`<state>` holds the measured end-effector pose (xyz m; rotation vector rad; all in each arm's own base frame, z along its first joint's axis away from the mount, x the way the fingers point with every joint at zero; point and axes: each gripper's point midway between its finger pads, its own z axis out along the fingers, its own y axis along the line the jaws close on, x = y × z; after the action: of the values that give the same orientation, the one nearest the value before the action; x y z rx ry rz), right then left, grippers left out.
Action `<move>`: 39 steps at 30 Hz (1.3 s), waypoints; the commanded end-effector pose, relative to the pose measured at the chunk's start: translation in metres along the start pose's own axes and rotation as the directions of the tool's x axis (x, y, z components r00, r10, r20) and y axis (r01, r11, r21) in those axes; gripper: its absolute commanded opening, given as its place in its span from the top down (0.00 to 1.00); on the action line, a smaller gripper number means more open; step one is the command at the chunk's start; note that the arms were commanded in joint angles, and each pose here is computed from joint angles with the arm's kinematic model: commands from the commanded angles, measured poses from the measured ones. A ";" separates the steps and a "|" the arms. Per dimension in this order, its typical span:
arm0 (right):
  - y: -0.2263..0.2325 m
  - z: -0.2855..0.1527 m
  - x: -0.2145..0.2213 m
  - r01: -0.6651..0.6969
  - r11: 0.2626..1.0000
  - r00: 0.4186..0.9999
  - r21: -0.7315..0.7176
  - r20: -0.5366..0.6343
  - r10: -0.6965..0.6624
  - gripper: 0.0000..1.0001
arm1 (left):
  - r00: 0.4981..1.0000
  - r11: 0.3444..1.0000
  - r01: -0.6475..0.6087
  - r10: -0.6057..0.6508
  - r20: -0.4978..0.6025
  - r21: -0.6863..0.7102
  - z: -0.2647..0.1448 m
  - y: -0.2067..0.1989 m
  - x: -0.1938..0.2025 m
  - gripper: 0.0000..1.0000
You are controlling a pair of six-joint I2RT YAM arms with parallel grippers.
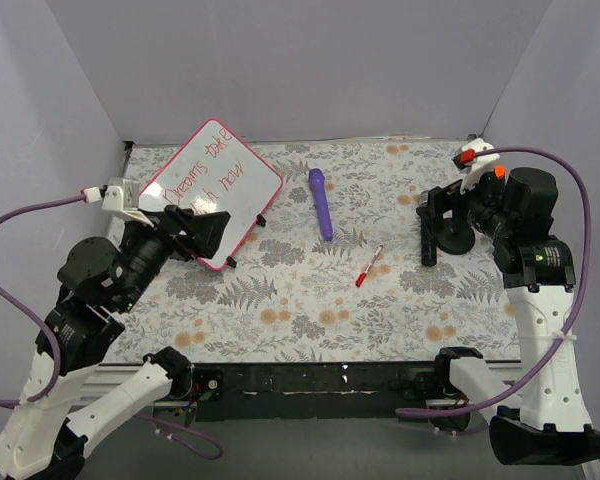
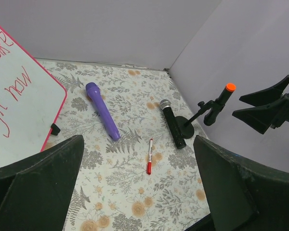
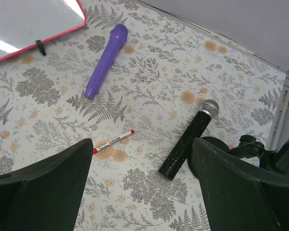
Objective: Write a sentence on the whiteboard
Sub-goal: Place the whiteboard marker at the center of the board, then reset both arms
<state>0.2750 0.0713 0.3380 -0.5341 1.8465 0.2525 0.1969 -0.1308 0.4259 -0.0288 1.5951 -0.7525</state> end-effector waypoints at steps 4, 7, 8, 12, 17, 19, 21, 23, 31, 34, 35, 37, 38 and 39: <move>0.026 -0.017 -0.010 0.075 0.986 0.996 -0.151 0.051 -0.068 0.08 | 0.998 0.999 0.041 -0.040 0.058 -0.014 -0.022 0.009 -0.004 0.02; 0.015 -0.023 -0.016 0.101 0.989 0.994 -0.106 0.056 -0.095 0.08 | 0.996 0.999 0.047 -0.048 0.070 0.008 -0.026 0.007 -0.004 0.02; 0.012 -0.025 -0.018 0.119 0.989 0.992 -0.088 0.059 -0.114 0.08 | 0.997 0.999 0.042 -0.043 0.064 0.018 -0.027 0.005 -0.005 0.02; 0.006 -0.040 -0.035 0.194 0.981 0.972 -0.003 0.138 -0.191 0.07 | 0.999 1.000 -0.016 0.015 0.040 0.017 -0.022 0.001 -0.009 0.02; 0.017 -0.057 -0.050 0.207 0.977 0.923 0.053 0.319 -0.213 0.05 | 0.998 0.999 -0.048 0.047 0.037 0.023 -0.015 0.000 -0.009 0.02; 0.017 -0.061 -0.044 0.122 0.991 0.935 0.059 0.327 -0.134 0.05 | 0.999 0.999 -0.039 0.038 0.033 0.033 -0.014 -0.001 -0.005 0.02; 0.013 -0.061 -0.035 0.079 0.994 0.941 0.078 0.322 -0.101 0.05 | 0.999 0.998 -0.026 0.024 0.036 0.059 -0.016 -0.004 -0.003 0.02; 0.009 -0.059 -0.031 0.053 0.994 0.942 0.093 0.325 -0.081 0.04 | 1.000 0.998 -0.019 0.018 0.025 0.061 -0.017 -0.002 0.003 0.02; -0.010 -0.047 -0.014 -0.014 0.987 0.959 0.162 0.283 -0.033 0.03 | 1.000 1.000 -0.010 0.010 0.020 0.030 -0.021 0.007 0.010 0.02; -0.011 -0.046 -0.014 -0.020 0.986 0.959 0.163 0.282 -0.027 0.03 | 1.000 1.000 -0.006 0.006 0.028 0.025 -0.021 0.008 0.010 0.02; -0.012 -0.046 -0.015 -0.018 0.986 0.959 0.164 0.283 -0.030 0.03 | 1.000 1.000 -0.004 0.003 0.026 0.024 -0.021 0.008 0.010 0.02; -0.014 -0.045 -0.015 -0.021 0.984 0.959 0.176 0.283 -0.030 0.03 | 1.000 1.000 -0.003 0.002 0.023 0.023 -0.020 0.009 0.012 0.02; -0.016 -0.046 -0.015 -0.023 0.982 0.959 0.186 0.282 -0.031 0.03 | 1.000 1.000 -0.002 0.002 0.023 0.024 -0.021 0.009 0.013 0.02; -0.018 -0.044 -0.014 -0.025 0.981 0.960 0.191 0.278 -0.030 0.03 | 1.000 1.000 -0.003 0.003 0.022 0.020 -0.021 0.011 0.014 0.02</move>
<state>0.2437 0.0476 0.3498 -0.3841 1.6308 0.1792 0.1779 -0.1217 0.4133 -0.0053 1.5595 -0.7763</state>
